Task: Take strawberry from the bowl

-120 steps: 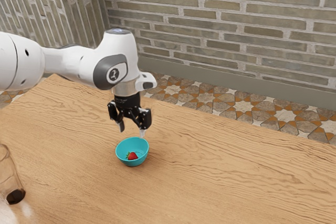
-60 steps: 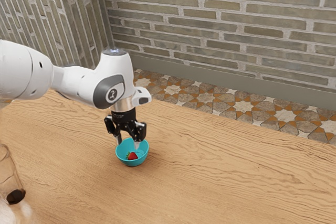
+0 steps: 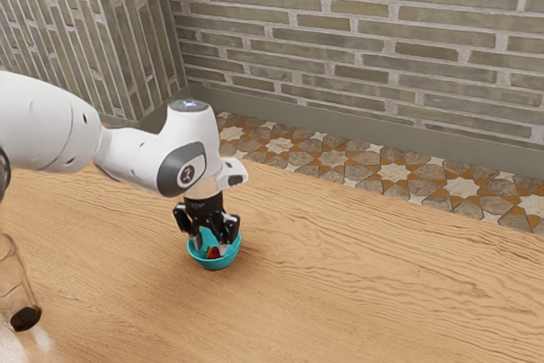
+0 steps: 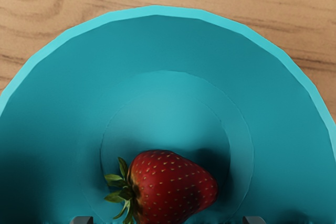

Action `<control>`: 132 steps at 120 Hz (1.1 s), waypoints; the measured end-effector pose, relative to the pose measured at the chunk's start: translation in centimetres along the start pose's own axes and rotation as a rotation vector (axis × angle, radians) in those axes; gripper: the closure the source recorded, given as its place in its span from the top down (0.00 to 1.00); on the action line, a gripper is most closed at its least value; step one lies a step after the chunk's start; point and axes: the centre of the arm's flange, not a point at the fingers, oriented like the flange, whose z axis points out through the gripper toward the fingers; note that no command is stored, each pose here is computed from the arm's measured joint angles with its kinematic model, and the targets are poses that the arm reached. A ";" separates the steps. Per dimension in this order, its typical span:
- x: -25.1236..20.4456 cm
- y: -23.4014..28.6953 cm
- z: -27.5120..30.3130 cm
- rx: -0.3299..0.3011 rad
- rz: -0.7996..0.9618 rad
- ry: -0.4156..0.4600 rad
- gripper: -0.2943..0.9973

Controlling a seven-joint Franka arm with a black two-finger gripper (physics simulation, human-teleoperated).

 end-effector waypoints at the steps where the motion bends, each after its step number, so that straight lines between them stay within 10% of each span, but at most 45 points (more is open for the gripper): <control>1: 0.0 0.0 0.0 0.000 0.000 0.000 0.50; 132: 1.5 0.5 2.5 -0.051 -0.059 0.133 0.38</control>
